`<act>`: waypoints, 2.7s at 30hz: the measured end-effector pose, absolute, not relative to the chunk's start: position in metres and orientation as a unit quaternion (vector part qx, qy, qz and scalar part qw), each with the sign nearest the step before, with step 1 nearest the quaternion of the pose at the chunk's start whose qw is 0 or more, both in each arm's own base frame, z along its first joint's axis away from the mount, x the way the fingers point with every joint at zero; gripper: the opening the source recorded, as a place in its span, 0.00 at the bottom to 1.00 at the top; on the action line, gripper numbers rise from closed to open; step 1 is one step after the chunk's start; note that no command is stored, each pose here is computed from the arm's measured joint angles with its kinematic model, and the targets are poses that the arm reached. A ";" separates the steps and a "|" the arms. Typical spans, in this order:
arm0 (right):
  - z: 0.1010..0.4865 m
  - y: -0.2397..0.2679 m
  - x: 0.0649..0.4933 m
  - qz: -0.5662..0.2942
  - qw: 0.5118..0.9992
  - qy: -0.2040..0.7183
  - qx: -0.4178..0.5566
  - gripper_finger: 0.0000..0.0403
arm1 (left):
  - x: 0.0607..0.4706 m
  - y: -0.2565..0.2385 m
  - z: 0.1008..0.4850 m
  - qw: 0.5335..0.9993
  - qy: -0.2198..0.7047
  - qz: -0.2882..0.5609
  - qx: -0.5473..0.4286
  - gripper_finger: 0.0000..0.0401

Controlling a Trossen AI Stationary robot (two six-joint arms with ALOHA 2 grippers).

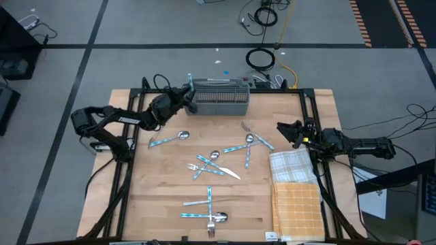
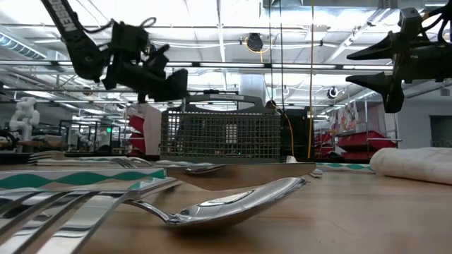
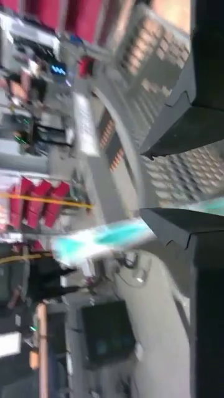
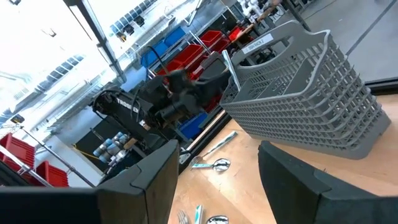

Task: Sort silverware
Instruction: Put the fork into the middle left section of the utensil holder

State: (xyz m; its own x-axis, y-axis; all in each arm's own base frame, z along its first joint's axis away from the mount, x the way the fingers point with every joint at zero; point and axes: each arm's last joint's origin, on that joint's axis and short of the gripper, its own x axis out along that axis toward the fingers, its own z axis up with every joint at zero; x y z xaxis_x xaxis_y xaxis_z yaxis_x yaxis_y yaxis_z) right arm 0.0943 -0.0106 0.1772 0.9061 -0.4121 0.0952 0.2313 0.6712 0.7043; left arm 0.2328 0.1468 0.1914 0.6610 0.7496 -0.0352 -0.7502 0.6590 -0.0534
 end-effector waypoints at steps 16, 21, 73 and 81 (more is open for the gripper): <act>0.177 -0.011 0.094 -0.180 0.913 -0.120 0.346 0.52 | 0.179 0.106 0.275 0.783 0.331 0.476 -0.225 0.38; 0.177 -0.011 0.094 -0.180 0.914 -0.119 0.342 0.52 | 0.172 0.102 0.246 0.727 0.401 0.492 -0.262 0.38; 0.178 -0.011 0.094 -0.178 0.909 -0.126 0.357 0.52 | 0.159 0.126 0.153 0.620 0.562 0.404 -0.370 0.06; 0.178 -0.011 0.094 -0.178 0.910 -0.125 0.352 0.52 | 0.159 0.125 0.203 0.651 0.500 0.415 -0.392 0.06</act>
